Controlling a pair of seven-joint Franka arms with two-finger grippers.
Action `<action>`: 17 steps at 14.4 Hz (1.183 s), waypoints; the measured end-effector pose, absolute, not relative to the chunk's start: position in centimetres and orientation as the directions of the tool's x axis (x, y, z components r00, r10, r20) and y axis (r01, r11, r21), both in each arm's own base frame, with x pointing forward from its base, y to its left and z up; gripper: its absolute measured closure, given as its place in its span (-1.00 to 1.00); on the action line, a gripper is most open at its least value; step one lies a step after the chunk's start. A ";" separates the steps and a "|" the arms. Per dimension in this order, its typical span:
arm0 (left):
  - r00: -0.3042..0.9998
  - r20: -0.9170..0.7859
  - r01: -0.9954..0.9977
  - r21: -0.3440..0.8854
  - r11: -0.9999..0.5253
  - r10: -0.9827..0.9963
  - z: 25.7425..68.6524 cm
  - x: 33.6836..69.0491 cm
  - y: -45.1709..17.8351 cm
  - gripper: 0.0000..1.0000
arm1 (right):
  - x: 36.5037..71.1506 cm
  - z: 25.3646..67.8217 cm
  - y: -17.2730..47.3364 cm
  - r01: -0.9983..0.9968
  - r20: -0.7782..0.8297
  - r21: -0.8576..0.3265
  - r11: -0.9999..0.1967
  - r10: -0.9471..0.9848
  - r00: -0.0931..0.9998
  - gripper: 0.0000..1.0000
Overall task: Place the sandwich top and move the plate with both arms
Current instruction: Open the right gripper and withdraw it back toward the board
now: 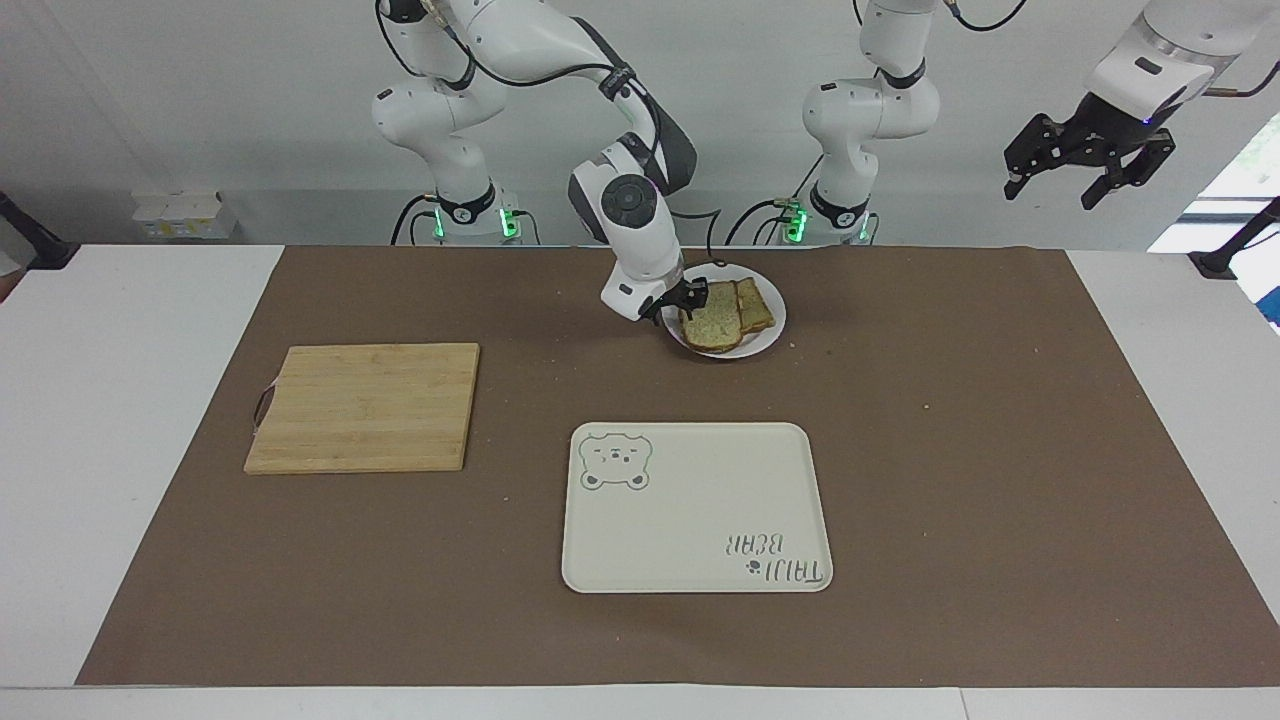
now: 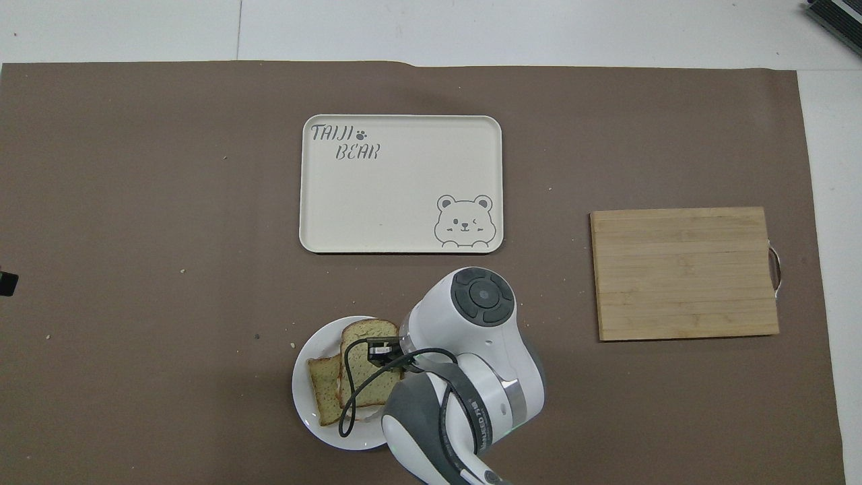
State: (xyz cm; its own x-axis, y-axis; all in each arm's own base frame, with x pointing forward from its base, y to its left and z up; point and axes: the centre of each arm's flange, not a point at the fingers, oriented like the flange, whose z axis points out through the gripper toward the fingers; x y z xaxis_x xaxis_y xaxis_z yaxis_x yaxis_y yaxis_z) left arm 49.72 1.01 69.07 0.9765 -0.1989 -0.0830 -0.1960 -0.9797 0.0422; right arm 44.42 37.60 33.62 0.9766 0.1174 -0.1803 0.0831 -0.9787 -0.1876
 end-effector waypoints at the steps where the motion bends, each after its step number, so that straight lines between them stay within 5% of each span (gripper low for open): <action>1: 0.977 -0.083 -0.196 0.042 -0.980 -0.199 69.1 49.7 1.0 -1.00 | 44.8 33.6 37.2 0.095 -0.168 -0.176 -0.980 0.125 0.978 -0.71; 2: 0.977 -0.083 -0.196 0.042 -0.980 -0.199 69.1 49.7 1.0 -1.00 | 45.5 33.7 36.7 0.104 -0.152 -0.161 -0.982 0.129 0.980 -0.96; 3: 0.977 -0.083 -0.196 0.042 -0.980 -0.199 69.1 49.7 1.0 -1.00 | 46.3 33.9 35.9 0.108 -0.136 -0.145 -0.983 0.128 0.982 -1.00; 17: 0.977 -0.083 -0.196 0.042 -0.980 -0.199 69.1 49.7 1.0 -1.00 | 59.6 37.0 11.5 -0.034 -0.011 -0.157 -0.987 -0.033 0.999 -1.00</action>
State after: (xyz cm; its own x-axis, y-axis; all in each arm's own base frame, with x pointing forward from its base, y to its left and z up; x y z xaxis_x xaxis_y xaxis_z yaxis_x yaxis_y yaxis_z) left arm 49.72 1.01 69.07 0.9765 -0.1989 -0.0829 -0.1960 -0.9797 0.0421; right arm 59.59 11.46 36.97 0.9994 -0.0326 -0.0110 -0.0339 -0.9870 -0.1573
